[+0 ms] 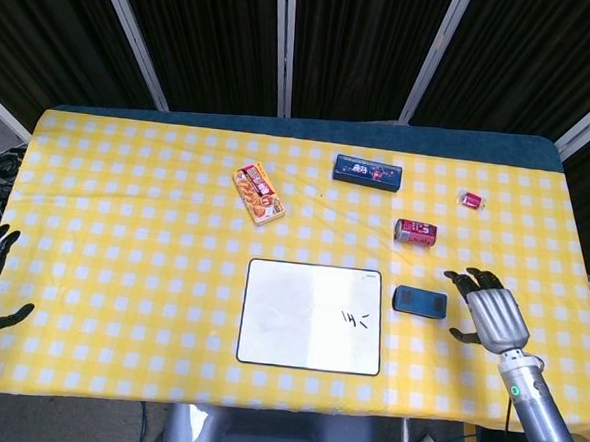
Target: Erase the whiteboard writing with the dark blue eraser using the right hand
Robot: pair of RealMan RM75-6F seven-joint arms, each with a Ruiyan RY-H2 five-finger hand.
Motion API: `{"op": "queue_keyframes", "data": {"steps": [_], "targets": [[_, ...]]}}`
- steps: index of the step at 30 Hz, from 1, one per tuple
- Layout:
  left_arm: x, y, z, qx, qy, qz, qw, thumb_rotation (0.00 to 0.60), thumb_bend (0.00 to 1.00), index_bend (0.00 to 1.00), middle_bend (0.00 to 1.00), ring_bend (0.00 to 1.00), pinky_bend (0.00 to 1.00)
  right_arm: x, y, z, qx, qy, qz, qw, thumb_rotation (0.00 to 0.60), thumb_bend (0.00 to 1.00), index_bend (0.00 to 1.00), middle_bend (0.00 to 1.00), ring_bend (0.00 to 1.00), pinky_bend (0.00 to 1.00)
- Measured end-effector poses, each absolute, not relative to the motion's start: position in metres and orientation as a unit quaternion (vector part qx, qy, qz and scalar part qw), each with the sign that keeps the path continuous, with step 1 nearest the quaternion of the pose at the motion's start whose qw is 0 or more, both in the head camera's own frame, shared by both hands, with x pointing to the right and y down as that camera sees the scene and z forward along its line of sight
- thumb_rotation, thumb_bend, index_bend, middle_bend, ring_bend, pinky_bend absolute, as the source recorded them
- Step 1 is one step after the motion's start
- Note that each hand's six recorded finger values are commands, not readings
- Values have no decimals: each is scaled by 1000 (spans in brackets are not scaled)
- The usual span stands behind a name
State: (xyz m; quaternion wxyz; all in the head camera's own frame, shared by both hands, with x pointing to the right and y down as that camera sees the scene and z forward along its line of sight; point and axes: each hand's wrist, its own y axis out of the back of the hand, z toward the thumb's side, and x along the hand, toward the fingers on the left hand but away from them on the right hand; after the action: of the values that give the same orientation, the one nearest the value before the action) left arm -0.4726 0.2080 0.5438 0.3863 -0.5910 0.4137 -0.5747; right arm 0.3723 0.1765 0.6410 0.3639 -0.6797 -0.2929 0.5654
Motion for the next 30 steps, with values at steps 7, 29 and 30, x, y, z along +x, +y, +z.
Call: {"op": "queue_keyframes", "data": {"steps": [7,29,30], "targets": [[-475,206,547,-587,411,-583,383,600,0,0,0,0,0,360,171,671,-682,-273,580,352,600,0,243,320,199,261],[-477,203,553,-587,406,-589,379,600,0,0,0,0,0,337,169,709,-684,-243,587,358,600,0,289,375,266,359],[-477,203,553,-586,406,-589,379,600,0,0,0,0,0,337,169,709,-684,-242,587,359,600,0,297,383,274,372]]}}
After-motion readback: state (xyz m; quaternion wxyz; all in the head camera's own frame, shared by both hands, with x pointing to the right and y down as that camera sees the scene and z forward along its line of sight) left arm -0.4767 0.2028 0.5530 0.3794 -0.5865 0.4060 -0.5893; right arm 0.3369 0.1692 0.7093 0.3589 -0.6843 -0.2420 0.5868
